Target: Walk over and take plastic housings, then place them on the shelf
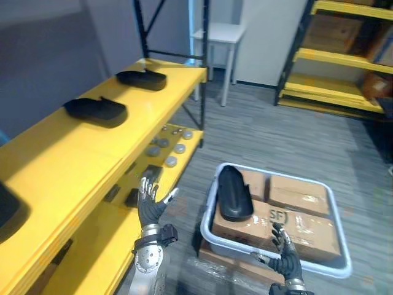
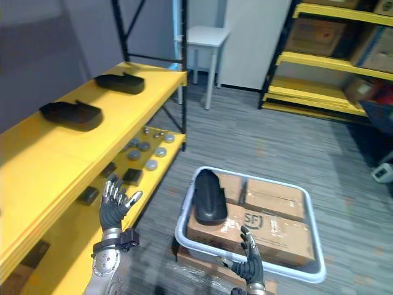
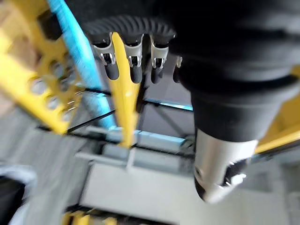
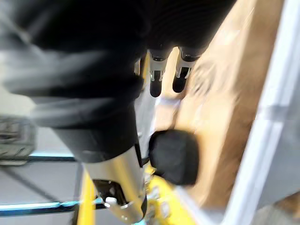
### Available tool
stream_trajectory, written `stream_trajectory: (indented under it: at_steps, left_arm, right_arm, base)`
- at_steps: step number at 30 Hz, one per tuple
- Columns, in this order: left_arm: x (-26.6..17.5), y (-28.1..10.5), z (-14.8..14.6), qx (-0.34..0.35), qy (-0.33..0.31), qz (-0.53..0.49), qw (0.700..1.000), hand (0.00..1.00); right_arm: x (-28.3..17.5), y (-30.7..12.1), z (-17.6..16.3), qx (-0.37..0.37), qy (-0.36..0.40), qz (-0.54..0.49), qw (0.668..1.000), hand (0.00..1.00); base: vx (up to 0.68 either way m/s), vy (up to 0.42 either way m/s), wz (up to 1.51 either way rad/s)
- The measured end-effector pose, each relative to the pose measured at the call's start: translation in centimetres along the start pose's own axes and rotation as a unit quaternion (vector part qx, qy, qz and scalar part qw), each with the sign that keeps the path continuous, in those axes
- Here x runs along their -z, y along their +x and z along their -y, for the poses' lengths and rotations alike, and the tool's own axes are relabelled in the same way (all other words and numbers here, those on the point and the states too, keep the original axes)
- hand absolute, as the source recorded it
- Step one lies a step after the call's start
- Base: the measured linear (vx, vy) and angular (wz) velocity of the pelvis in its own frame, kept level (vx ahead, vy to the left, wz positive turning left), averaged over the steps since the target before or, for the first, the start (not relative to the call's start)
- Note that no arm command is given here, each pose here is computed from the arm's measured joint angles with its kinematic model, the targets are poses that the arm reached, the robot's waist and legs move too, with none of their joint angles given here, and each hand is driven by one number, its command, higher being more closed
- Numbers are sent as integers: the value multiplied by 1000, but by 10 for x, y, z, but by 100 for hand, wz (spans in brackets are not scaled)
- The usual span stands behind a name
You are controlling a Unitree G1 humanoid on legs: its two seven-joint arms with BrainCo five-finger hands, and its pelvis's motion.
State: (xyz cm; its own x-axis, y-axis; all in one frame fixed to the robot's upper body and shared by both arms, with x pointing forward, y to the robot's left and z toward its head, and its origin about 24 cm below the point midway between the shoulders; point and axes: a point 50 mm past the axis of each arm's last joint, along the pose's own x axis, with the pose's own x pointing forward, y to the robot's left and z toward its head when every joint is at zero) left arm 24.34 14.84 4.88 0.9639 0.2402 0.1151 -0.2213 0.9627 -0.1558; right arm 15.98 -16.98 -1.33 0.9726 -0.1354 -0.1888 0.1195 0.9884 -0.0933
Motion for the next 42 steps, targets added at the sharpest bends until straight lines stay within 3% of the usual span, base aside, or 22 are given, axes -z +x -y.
stream_trajectory:
  at_steps: [4, 11, 17, 23, 30, 42]
  left_arm:
    - [31, -10, -8, -19, 18, -78, 997, 0]
    - [67, -22, -52, -78, 95, -161, 979, 0]
    - [82, -24, -73, -65, 164, -197, 964, 0]
    - [90, -26, -64, -49, 167, -216, 961, 0]
    - [103, -26, -68, -51, 142, -251, 956, 0]
    - [121, -21, -66, -58, 97, -295, 949, 0]
  right_arm:
    - [7, 12, 6, -20, -28, -18, 999, 0]
    - [-4, 58, 9, -16, -65, 0, 998, 0]
    - [-58, 121, 12, 43, -73, 72, 994, 0]
    - [-125, 166, 10, 91, -81, 133, 984, 0]
    - [-226, 196, 35, 179, -107, 209, 955, 0]
    - [-243, 212, 64, 240, -198, 142, 940, 0]
  base:
    - [25, -261, -40]
    - [26, -156, -6]
    - [8, 132, 22]
    - [-20, 119, 30]
    - [-67, 72, 3]
    - [-37, 23, -2]
